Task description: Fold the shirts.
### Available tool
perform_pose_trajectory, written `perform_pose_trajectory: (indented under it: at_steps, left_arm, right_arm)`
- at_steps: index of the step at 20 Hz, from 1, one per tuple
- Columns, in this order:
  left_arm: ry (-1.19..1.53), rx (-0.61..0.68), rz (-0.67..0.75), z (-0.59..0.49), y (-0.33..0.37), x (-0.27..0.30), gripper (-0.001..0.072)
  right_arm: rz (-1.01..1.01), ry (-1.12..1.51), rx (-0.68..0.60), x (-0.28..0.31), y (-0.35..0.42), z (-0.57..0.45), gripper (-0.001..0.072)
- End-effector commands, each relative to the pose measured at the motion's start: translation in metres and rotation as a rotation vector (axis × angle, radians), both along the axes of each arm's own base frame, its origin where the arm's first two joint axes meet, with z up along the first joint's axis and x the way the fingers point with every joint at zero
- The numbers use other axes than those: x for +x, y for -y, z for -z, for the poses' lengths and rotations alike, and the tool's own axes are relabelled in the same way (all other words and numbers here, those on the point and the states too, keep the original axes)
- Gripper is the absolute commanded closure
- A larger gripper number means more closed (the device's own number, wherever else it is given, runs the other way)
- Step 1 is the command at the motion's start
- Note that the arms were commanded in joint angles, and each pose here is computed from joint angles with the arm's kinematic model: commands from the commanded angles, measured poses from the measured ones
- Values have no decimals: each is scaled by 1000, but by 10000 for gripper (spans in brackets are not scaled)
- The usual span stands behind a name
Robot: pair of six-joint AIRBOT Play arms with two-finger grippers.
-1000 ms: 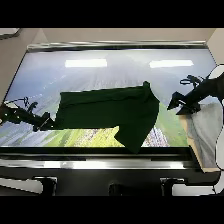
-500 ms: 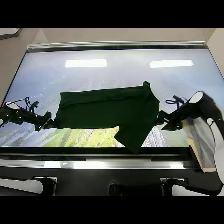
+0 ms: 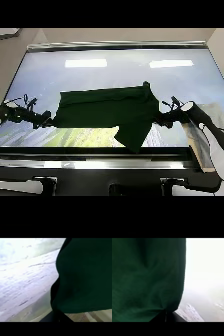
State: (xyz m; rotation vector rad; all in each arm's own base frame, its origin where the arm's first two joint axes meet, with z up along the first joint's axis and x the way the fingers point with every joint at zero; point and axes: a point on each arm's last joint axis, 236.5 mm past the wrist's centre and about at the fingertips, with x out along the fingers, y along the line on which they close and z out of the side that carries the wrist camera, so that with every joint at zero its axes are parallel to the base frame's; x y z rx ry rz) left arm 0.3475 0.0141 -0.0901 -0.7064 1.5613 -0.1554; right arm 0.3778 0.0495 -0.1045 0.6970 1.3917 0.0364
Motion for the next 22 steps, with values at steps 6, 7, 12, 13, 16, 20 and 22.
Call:
perform_pose_trajectory:
  at_steps: [6,7,12,13,16,20,22]
  left_arm:
    - [692,264,-68,-232,-42,110,682]
    - [898,331,-120,-321,-47,114,682]
    - [1746,553,-290,-646,-7,-36,681]
    - [1792,542,-303,-660,6,-67,681]
    - [1816,557,-320,-667,22,-120,681]
    - [1819,584,-343,-668,22,-136,681]
    - [1752,585,-318,-652,19,-123,682]
  right_arm:
    - [-180,629,-357,74,44,-227,667]
    - [-143,838,-474,79,58,-313,666]
    - [142,1660,-770,-94,65,-645,666]
    - [174,1691,-730,-122,60,-656,666]
    - [240,1669,-760,-180,67,-657,667]
    - [297,1639,-745,-195,74,-652,667]
    - [291,1567,-713,-181,76,-636,667]
